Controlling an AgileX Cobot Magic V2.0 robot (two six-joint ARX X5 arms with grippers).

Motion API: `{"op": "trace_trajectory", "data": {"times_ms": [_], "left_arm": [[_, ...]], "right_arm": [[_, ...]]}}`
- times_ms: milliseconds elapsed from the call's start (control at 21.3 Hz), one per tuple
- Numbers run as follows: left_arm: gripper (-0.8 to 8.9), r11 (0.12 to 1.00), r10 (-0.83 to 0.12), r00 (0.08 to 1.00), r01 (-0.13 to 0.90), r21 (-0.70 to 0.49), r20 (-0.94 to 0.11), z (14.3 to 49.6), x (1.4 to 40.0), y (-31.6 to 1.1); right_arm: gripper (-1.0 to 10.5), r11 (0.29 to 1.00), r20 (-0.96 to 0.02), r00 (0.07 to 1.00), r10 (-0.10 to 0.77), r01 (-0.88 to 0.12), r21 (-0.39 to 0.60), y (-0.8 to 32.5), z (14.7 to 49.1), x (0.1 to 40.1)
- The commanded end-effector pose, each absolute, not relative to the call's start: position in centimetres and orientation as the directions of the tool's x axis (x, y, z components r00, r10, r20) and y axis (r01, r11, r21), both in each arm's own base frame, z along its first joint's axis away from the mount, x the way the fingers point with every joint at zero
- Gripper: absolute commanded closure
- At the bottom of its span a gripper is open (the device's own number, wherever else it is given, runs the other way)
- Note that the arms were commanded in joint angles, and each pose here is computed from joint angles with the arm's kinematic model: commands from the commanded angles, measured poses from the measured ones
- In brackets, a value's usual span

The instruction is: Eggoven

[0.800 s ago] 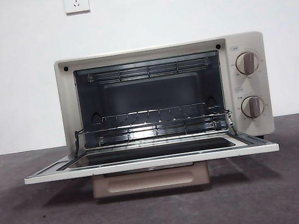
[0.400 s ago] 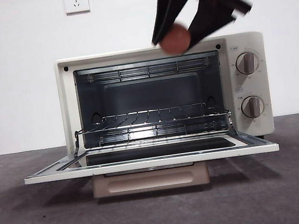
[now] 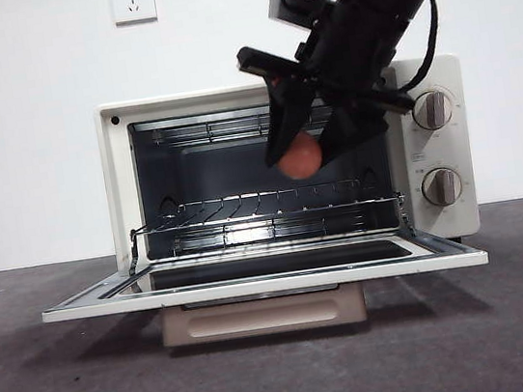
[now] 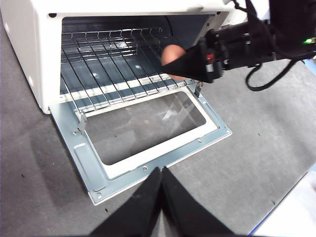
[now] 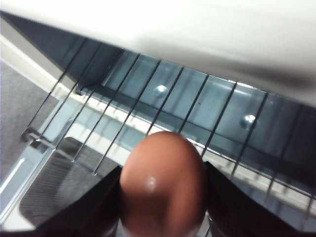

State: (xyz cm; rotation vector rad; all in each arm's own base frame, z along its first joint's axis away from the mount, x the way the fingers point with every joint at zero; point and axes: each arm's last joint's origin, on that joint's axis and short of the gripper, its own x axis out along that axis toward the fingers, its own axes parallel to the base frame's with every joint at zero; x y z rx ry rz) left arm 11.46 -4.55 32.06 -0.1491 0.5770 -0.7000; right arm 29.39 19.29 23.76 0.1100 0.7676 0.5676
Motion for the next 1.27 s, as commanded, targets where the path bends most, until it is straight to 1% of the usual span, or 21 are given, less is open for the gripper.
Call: {"op": "trace_trajectory", "data": {"times_ms": [47,328,516,563,704,751,985,1267], "left_arm": [[8.08,0.757,-0.651,0.616,0.569,-0.322,-0.443,32.3,11.5,-4.6],[8.08,0.757,-0.651,0.615,0.566,-0.326,-0.445,32.3,11.5,-4.6],[8.08,0.758,-0.651,0.614,0.563,-0.33,-0.447,32.3,11.5,-4.6],[8.08,0.757,-0.651,0.613,0.563,-0.33,-0.447,32.3,11.5,-4.6],[8.08,0.758,-0.651,0.614,0.564,-0.329,-0.447,32.3,11.5,-4.6],[8.08,0.758,-0.651,0.614,0.563,-0.33,-0.447,32.3,11.5,-4.6],[8.08,0.757,-0.651,0.613,0.564,-0.33,-0.447,32.3,11.5,-4.6],[8.08,0.758,-0.651,0.614,0.563,-0.33,-0.447,32.3,11.5,-4.6]], "right_arm": [[9.4,0.858,-0.632,0.592,0.5,-0.438,0.269,19.8,23.0,29.9],[9.4,0.885,-0.664,0.598,0.448,-0.4,0.237,19.9,21.6,30.5],[9.4,0.891,-0.694,0.576,0.432,-0.391,0.23,19.9,20.7,30.6],[8.9,0.891,-0.692,0.579,0.432,-0.392,0.229,20.0,20.7,30.6],[7.1,0.893,-0.693,0.581,0.427,-0.389,0.225,20.1,20.7,30.5],[6.9,0.899,-0.693,0.589,0.415,-0.381,0.216,20.1,20.7,30.5],[6.2,0.899,-0.688,0.595,0.416,-0.383,0.212,20.3,21.0,30.4],[6.0,0.914,-0.681,0.624,0.384,-0.361,0.185,19.6,22.7,29.6]]}}
